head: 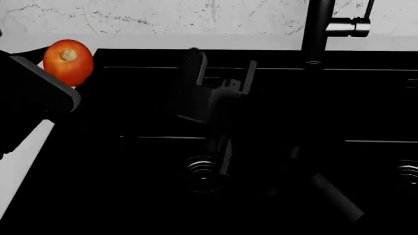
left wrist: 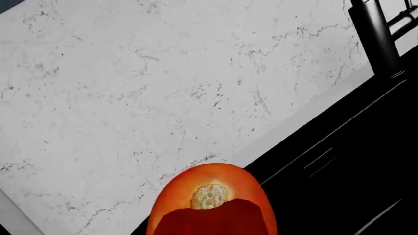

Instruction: Pick the vegetables from the sink and place them on the cutting board.

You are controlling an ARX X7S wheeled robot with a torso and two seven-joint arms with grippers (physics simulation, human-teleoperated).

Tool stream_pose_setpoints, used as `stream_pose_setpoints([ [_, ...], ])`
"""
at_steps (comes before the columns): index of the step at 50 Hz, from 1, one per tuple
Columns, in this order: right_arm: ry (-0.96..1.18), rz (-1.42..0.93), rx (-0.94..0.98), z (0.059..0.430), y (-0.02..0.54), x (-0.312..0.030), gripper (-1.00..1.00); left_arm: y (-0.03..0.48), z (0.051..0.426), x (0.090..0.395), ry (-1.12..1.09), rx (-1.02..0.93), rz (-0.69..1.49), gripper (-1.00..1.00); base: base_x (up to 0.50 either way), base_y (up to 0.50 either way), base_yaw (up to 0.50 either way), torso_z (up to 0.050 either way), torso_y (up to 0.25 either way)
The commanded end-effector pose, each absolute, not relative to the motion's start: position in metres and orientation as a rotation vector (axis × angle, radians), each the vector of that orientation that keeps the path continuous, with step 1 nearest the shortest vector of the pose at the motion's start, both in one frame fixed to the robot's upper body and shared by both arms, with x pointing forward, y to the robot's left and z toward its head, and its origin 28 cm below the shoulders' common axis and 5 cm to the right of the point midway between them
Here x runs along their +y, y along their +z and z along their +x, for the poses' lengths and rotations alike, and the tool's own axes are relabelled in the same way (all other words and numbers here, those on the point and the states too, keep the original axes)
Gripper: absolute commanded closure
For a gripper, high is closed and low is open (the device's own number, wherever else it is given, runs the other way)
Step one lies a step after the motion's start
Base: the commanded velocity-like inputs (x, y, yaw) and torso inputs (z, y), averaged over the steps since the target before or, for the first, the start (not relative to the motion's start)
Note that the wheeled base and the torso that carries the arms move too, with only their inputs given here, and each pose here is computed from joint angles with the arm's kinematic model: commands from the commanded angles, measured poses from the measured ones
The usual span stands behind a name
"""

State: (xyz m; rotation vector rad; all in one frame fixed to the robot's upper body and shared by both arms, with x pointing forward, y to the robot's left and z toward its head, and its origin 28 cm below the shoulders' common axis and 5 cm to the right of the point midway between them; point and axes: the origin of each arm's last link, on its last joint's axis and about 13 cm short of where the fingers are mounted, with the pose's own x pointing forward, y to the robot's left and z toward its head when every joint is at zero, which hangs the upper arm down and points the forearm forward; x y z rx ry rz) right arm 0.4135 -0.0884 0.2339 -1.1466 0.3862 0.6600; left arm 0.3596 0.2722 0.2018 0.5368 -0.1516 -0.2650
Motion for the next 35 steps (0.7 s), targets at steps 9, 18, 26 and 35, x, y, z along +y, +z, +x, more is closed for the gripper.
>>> stream_pose_setpoints([
  [9,0.202,-0.821,0.312,0.354,0.232,-0.135,1.0,0.172,0.33,0.261,-0.155,-0.21,0.354,1.0,0.0,-0.3,0.0,0.0,0.0],
  [18,0.111,-0.77,0.27,0.319,0.218,-0.149,1.0,0.184,0.311,0.25,-0.092,-0.266,0.256,1.0,0.0,-0.5,0.0,0.0,0.0],
  [26,0.062,-0.744,0.206,0.302,0.208,-0.151,1.0,0.169,0.296,0.241,-0.101,-0.288,0.293,1.0,0.0,-0.5,0.0,0.0,0.0],
  [35,-0.01,-0.692,0.139,0.292,0.206,-0.157,1.0,0.166,0.287,0.241,-0.085,-0.32,0.304,1.0,0.0,-0.5,0.0,0.0,0.0],
])
